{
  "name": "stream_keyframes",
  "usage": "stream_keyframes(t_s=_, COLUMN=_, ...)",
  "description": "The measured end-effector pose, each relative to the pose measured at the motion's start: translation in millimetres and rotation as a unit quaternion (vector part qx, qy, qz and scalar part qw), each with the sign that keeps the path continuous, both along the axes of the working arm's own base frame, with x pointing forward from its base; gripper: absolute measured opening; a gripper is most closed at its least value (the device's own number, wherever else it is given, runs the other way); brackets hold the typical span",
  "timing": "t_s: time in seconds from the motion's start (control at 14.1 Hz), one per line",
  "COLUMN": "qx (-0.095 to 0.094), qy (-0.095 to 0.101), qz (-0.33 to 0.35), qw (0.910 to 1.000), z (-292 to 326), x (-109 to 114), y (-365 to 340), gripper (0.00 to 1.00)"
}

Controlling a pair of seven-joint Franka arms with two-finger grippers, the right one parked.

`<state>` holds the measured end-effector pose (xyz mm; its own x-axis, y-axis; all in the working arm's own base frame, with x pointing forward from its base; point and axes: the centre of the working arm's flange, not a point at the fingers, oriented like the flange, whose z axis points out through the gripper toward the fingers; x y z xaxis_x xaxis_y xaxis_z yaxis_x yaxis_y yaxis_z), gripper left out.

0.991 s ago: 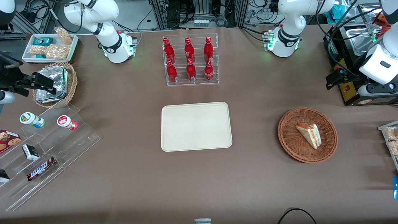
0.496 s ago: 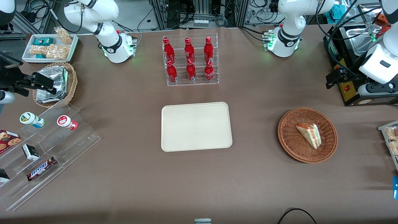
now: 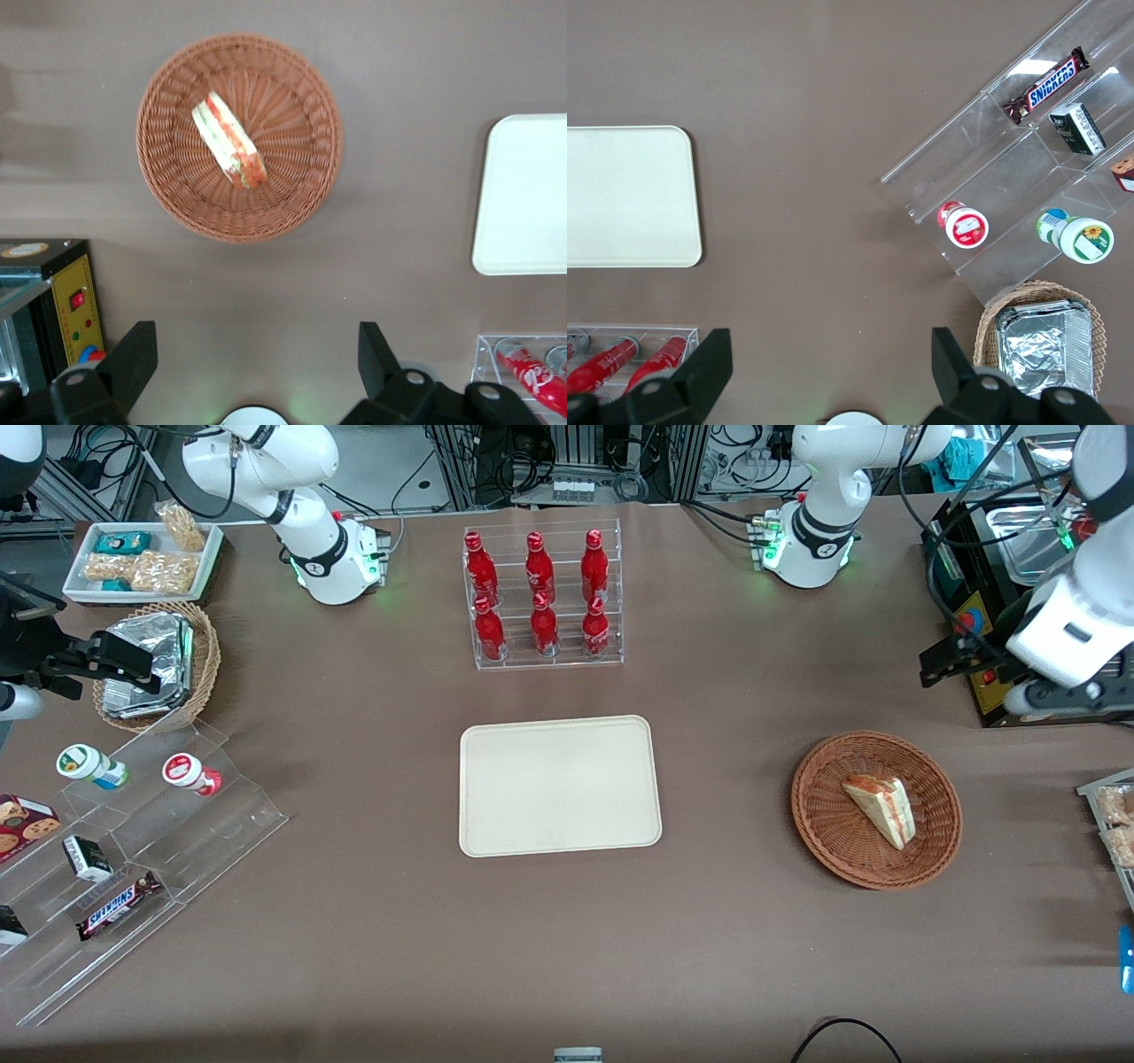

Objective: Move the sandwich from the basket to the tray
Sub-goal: 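Lower the open left gripper over the sandwich in the wicker basket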

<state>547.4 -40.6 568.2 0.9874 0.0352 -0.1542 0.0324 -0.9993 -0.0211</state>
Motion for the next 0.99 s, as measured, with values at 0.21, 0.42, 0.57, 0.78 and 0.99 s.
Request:
stream_keyframes(t_s=0.21, qx=0.008, qy=0.037, qz=0.004, qw=0.9993, z=-70, x=16, y=8, gripper=1.00)
stream_keyframes(t_s=0.42, qx=0.005, qy=0.006, qz=0.019, qw=0.9998, z=-143, x=24, y=27, gripper=1.00)
stream_keyframes(t_s=0.57, qx=0.002, qy=-0.029, qz=0.030, qw=0.9991, z=-184, x=22, y=41, gripper=1.00)
stream_keyframes(t_s=0.78, qx=0.002, qy=-0.050, qz=0.089, qw=0.9947, z=-222, x=16, y=59, gripper=1.00)
stream_keyframes(t_s=0.99, qx=0.010, qy=-0.068, qz=0.223, qw=0.9725, z=-237, x=23, y=62, gripper=1.00)
